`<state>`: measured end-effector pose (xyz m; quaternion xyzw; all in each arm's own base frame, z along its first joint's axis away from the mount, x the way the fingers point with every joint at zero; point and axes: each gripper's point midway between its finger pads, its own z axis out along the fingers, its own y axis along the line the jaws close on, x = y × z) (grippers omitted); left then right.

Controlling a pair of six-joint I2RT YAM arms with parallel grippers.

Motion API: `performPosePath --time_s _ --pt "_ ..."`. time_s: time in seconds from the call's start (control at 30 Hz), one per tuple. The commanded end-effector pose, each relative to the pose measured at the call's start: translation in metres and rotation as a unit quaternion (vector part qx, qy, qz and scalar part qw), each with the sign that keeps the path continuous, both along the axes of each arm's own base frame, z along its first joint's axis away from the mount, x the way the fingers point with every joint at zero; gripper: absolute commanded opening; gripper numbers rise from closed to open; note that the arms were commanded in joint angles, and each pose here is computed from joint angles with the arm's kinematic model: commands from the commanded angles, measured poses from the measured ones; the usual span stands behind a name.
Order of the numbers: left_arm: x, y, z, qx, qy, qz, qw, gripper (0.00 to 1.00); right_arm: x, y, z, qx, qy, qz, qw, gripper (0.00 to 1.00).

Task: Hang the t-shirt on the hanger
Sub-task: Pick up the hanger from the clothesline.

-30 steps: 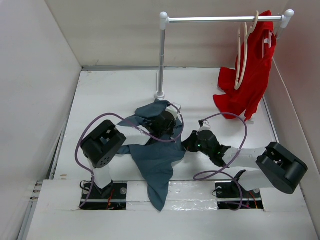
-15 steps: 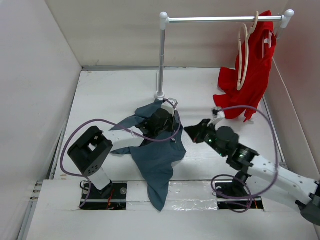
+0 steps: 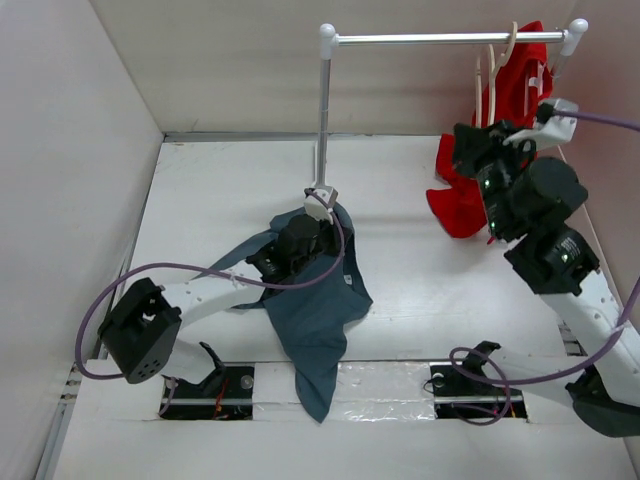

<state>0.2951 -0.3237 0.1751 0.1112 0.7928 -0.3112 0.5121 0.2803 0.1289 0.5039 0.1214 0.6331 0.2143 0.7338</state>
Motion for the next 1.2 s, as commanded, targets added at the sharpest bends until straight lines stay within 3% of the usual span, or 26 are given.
performPosePath --time_s 0.0,0.03,0.13,0.23,0.4,0.67,1.03,1.17 --pt "0.001 -0.005 0.03 -0.05 -0.016 -0.001 0.999 0.0 0.015 -0.06 0.009 -0.072 0.027 -0.139 0.987 0.21" --pt "-0.001 -0.005 0.028 -0.051 -0.013 -0.006 0.999 0.0 0.019 -0.066 0.011 -0.079 0.034 -0.148 0.985 0.37" --pt "-0.006 -0.003 0.029 -0.057 -0.01 -0.01 0.998 0.0 0.04 -0.09 0.023 -0.093 0.036 -0.178 0.979 0.55" --pt "-0.01 -0.002 0.031 -0.062 -0.012 -0.016 0.998 0.0 0.066 -0.116 0.017 -0.103 0.058 -0.195 0.974 0.6" --pt "-0.016 0.002 0.031 -0.06 -0.012 -0.021 0.998 0.0 0.111 -0.128 -0.01 -0.12 0.106 -0.165 0.973 0.6" --pt "-0.015 0.001 0.025 -0.051 -0.007 -0.022 0.998 0.0 0.141 -0.135 -0.048 -0.121 0.147 -0.131 0.973 0.58" --pt "-0.017 0.001 0.021 -0.051 -0.008 -0.027 0.998 0.0 0.169 -0.141 -0.086 -0.118 0.177 -0.135 0.968 0.46" --pt "-0.018 0.001 0.014 -0.043 0.0 -0.029 0.999 0.0 0.177 -0.142 -0.092 -0.118 0.179 -0.138 0.967 0.36"
